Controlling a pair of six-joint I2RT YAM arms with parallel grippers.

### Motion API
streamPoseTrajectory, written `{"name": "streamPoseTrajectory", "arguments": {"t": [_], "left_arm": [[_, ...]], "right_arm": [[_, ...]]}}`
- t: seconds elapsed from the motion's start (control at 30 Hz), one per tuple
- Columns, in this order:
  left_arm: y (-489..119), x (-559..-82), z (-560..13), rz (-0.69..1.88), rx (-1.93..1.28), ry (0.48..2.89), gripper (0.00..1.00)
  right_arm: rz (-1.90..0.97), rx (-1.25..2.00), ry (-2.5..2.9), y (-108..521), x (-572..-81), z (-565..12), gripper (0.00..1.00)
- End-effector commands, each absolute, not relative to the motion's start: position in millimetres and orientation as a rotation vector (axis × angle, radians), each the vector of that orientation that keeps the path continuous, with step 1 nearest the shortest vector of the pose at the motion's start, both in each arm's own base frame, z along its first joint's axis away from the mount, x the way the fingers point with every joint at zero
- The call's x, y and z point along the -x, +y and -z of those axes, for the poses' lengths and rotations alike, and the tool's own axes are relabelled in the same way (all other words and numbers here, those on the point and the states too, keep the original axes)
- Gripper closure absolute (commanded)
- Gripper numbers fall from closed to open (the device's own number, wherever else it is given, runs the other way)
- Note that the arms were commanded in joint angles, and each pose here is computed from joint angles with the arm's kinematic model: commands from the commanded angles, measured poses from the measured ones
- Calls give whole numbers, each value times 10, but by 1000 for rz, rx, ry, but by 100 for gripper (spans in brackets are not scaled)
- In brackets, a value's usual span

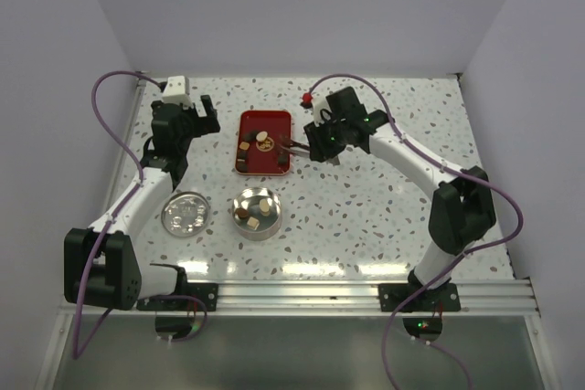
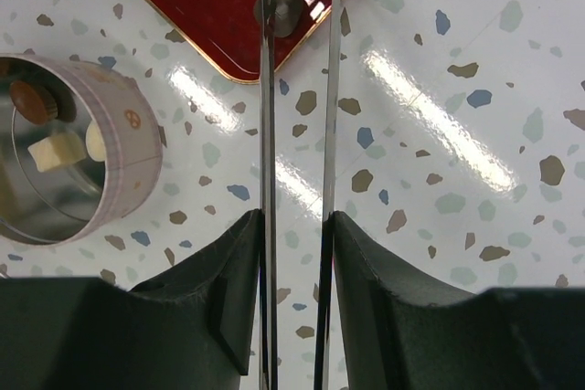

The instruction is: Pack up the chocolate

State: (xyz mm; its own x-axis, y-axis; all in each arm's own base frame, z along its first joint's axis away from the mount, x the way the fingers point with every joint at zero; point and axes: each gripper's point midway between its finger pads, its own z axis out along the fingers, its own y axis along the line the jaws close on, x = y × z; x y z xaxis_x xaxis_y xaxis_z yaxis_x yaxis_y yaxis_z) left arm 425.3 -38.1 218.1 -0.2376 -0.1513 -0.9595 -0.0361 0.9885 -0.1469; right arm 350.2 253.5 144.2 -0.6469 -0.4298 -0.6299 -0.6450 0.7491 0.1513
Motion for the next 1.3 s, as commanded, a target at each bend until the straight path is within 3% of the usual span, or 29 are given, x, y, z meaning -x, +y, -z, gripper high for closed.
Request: {"name": "streamPoseTrajectory", "arguments": {"t": [0.0,0.43,0.77,1.27], "left_arm": [[-416,-4295,-2364,130,138,1762,0],[-404,-4286,-2382,125,141,1757,0],[-396,-4281,-2387,123,141,1756,0],[-395,-4273,-2402,120,141,1754,0]], "right_arm": [[-497,795,2349,2621,-3539,-1577,61],[-510,822,2361,2772,-3511,-1515,63],[-516,759,2327,2823,-3602,-1641,76],[-564,780,2235,2829,-3520,-2098,77]]}}
